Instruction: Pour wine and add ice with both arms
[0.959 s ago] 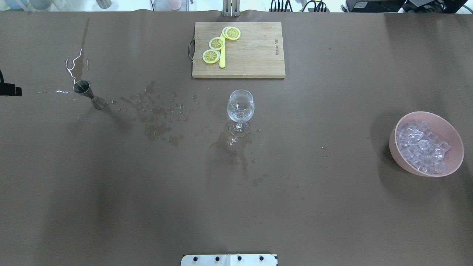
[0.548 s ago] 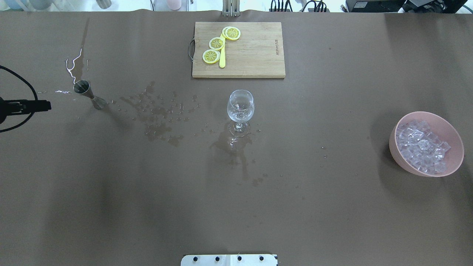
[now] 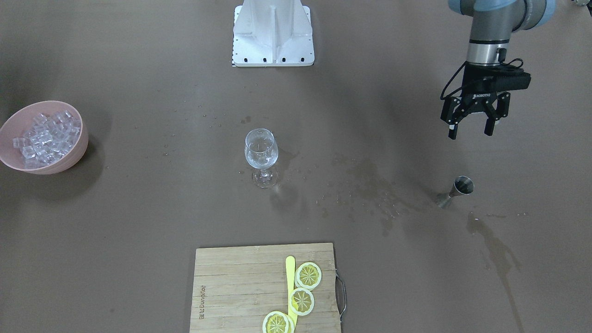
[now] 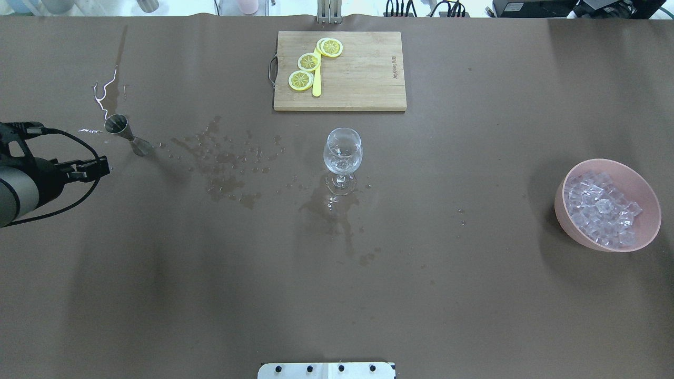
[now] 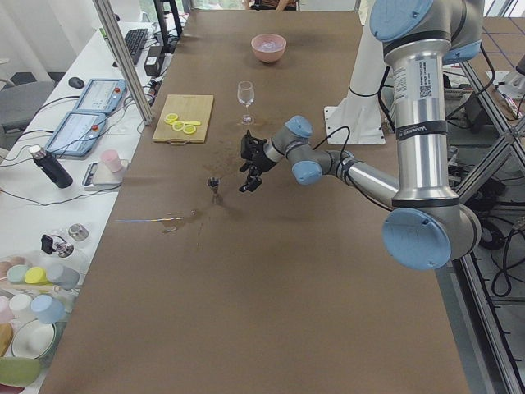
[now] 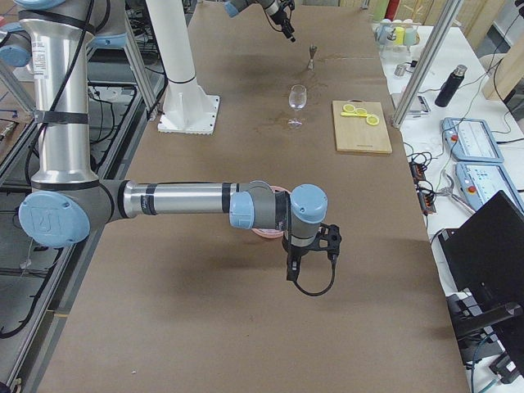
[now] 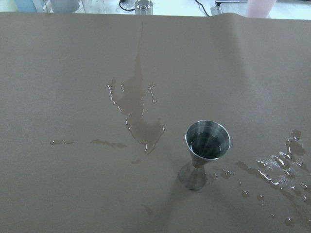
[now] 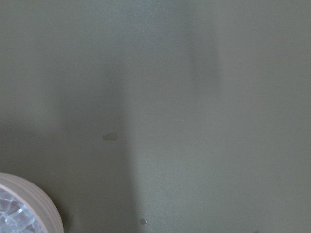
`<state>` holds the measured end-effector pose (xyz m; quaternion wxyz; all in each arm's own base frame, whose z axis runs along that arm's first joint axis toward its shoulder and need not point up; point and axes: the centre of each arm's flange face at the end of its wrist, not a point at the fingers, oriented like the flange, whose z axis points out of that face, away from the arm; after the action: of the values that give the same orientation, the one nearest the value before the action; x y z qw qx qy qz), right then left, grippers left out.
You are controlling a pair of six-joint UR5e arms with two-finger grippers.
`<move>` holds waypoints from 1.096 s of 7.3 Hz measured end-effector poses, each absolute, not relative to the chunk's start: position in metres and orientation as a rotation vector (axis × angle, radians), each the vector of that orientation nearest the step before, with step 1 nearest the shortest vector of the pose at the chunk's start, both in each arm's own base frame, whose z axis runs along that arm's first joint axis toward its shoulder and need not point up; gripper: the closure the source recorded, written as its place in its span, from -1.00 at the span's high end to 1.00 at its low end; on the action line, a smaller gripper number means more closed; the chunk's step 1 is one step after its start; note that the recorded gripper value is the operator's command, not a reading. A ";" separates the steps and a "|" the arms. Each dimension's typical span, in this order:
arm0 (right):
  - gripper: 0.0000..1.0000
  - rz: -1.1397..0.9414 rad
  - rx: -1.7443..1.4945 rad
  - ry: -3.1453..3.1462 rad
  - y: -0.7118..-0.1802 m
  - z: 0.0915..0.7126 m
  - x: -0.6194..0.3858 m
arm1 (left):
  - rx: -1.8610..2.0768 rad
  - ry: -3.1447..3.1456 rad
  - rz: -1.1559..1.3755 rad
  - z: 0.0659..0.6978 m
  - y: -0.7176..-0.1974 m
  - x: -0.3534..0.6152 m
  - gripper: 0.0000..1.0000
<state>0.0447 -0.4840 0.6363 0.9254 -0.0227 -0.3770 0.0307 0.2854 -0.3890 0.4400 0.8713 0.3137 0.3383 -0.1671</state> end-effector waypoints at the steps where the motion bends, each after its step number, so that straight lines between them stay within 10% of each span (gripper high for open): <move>1: 1.00 0.062 -0.046 -0.773 -0.484 0.636 0.044 | 0.695 0.690 -0.372 0.442 -0.395 0.310 0.96; 8: 1.00 0.048 -0.037 -0.775 -0.487 0.631 0.041 | 0.937 0.564 -0.471 0.488 -0.422 0.384 0.96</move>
<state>0.0411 -0.4874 0.6312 0.9254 -0.0180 -0.3778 0.0232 0.3842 -0.4221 0.4876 0.8280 0.4412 0.2655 -0.2219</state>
